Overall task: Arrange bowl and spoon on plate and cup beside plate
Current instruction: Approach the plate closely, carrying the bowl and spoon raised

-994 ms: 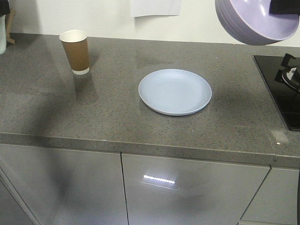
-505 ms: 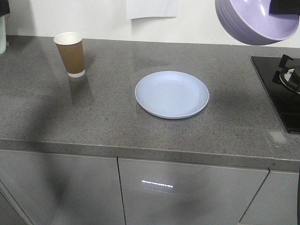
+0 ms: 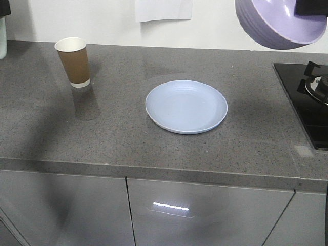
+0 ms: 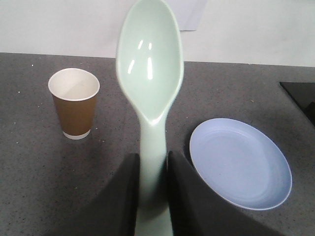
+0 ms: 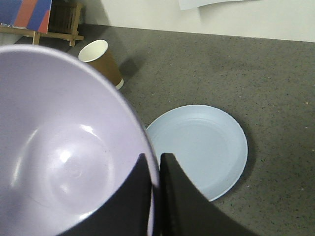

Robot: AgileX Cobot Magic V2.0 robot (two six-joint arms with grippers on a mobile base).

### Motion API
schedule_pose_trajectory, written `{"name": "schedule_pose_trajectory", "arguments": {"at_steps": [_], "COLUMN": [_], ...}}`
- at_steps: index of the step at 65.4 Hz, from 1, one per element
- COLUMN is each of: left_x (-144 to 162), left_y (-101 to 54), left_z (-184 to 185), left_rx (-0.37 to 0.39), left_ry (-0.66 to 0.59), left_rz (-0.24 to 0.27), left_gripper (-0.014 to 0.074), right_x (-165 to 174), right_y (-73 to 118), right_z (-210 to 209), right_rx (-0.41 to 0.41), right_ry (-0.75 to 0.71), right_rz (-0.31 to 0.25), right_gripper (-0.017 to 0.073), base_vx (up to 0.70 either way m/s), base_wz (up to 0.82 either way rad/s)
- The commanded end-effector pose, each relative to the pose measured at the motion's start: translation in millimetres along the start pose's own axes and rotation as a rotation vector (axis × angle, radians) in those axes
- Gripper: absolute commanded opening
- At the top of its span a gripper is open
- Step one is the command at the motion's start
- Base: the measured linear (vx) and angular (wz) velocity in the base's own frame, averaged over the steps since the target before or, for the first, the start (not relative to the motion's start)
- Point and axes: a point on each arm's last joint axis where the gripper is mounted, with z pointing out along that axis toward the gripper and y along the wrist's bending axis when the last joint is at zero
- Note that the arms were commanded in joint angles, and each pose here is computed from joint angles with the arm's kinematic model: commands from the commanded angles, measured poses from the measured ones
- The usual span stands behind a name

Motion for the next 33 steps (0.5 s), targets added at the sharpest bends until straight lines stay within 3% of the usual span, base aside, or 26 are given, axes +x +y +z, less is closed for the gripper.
{"name": "schedule_pose_trajectory", "arguments": {"at_steps": [1, 33], "left_x": [-13.6, -13.6], "left_y": [-8.5, -8.5], "left_z": [-16.6, -16.6], "left_rx": [0.019, 0.019], "left_ry": [-0.111, -0.111], "left_rz": [0.001, 0.001], "left_gripper": [-0.0006, -0.0006], "right_x": [-11.8, -11.8], "right_y": [15.1, 15.1], "right_z": [-16.4, -16.4], "right_rx": [-0.014, -0.014], "right_ry": [-0.103, -0.103], "right_rz": [-0.022, -0.022], "right_gripper": [-0.0005, -0.0005], "base_vx": [0.03, 0.05], "base_wz": [0.01, 0.02]}}
